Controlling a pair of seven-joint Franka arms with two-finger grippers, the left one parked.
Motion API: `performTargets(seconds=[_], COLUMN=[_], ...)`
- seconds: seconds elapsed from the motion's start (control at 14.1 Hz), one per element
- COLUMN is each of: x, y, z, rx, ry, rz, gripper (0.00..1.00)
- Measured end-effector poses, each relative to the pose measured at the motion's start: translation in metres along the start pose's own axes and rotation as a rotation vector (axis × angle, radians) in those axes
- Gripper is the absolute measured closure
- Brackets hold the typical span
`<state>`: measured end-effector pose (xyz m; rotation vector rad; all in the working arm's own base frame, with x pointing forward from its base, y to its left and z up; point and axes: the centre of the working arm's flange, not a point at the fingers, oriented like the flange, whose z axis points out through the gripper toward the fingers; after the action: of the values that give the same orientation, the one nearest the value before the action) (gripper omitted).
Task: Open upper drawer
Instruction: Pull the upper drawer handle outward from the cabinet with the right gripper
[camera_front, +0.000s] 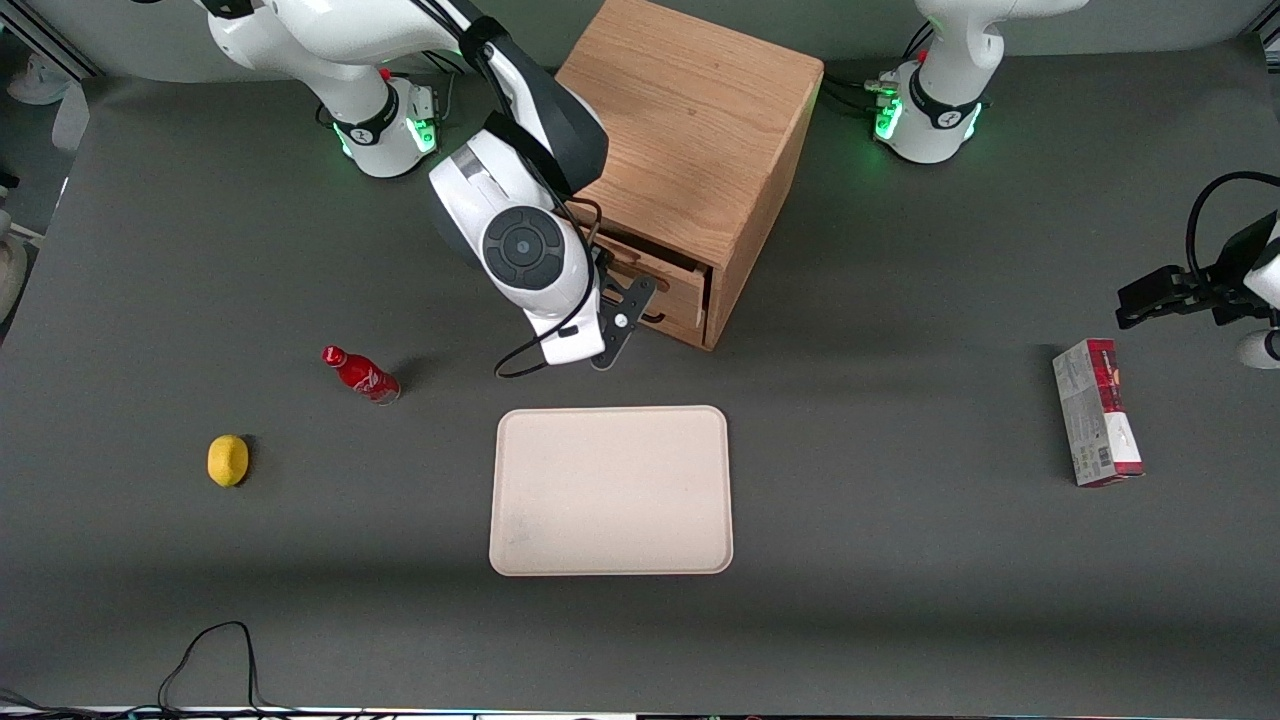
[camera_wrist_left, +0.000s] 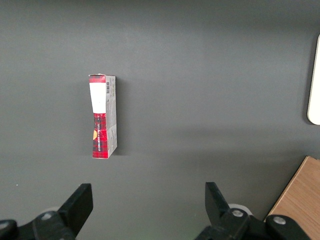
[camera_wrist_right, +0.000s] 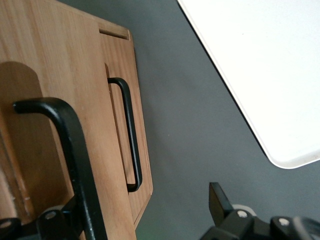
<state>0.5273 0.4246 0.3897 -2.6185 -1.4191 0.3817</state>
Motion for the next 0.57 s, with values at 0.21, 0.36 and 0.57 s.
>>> performTargets(seconds=[0.21, 0.36, 0.57], x=[-0.006, -0.007, -0.006], y=[0.017, 0.022, 0.029], z=[-0.005, -0.007, -0.01], rx=[0.019, 0.017, 0.007], ry=[0.017, 0.03, 0.056], rz=[0.026, 0.031, 0.04], gripper=[0.0, 0.0, 0.0])
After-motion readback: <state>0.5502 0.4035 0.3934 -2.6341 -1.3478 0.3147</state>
